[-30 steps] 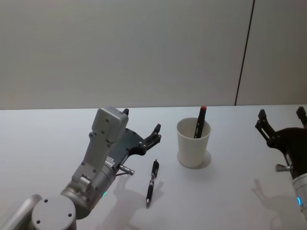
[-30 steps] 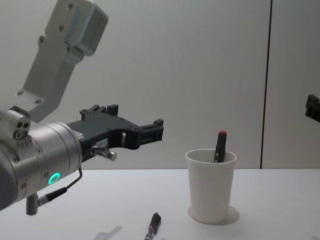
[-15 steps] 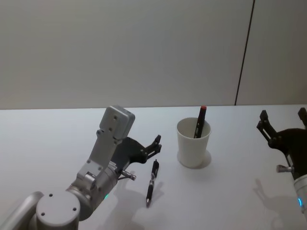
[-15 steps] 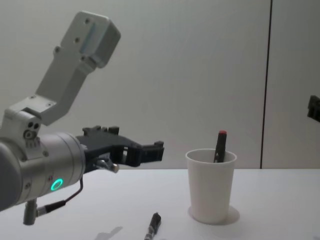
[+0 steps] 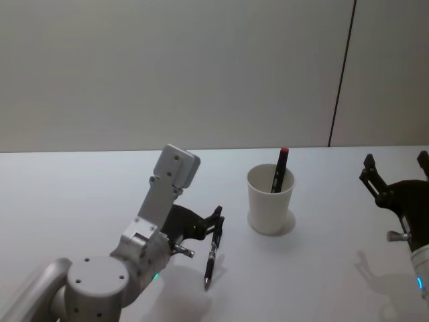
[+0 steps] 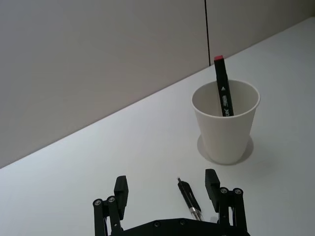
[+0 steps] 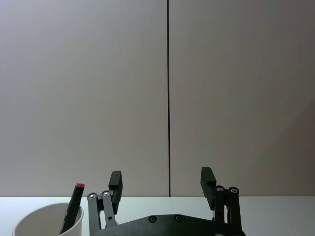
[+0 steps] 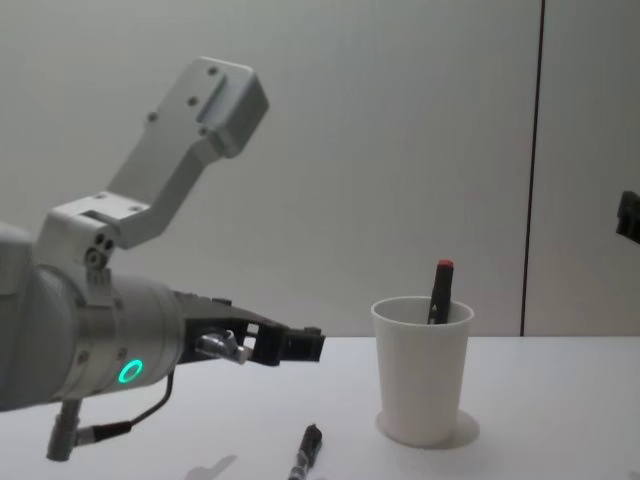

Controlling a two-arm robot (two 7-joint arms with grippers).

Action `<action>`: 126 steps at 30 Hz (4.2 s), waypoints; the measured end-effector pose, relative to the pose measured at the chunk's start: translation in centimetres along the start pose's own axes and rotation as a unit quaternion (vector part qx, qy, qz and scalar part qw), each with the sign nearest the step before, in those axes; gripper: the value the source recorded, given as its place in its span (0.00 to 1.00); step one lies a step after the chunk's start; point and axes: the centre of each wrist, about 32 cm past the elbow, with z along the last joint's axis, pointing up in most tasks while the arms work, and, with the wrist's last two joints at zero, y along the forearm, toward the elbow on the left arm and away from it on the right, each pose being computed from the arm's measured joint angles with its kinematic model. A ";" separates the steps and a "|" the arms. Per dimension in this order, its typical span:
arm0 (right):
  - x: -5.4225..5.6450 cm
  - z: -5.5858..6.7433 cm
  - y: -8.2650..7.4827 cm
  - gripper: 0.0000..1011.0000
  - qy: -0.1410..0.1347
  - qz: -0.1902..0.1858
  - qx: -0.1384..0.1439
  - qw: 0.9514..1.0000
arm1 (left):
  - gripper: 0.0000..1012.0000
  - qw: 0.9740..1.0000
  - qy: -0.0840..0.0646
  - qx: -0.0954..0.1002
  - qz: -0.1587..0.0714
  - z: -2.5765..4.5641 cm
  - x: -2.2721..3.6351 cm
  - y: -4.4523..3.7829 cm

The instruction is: Place the pen into the pen holder.

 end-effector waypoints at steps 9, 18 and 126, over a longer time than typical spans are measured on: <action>0.0 0.0 0.0 0.99 0.000 0.000 0.000 1.000 | 0.99 0.998 0.002 0.055 0.006 1.17 -1.06 -0.37; 0.0 0.0 0.0 0.99 0.000 0.000 0.000 1.000 | 0.99 0.994 0.006 0.113 0.006 2.13 -2.01 -1.04; 0.0 0.0 0.0 0.99 0.000 0.000 0.000 1.000 | 0.13 0.989 0.038 0.132 0.057 2.63 -3.24 -2.48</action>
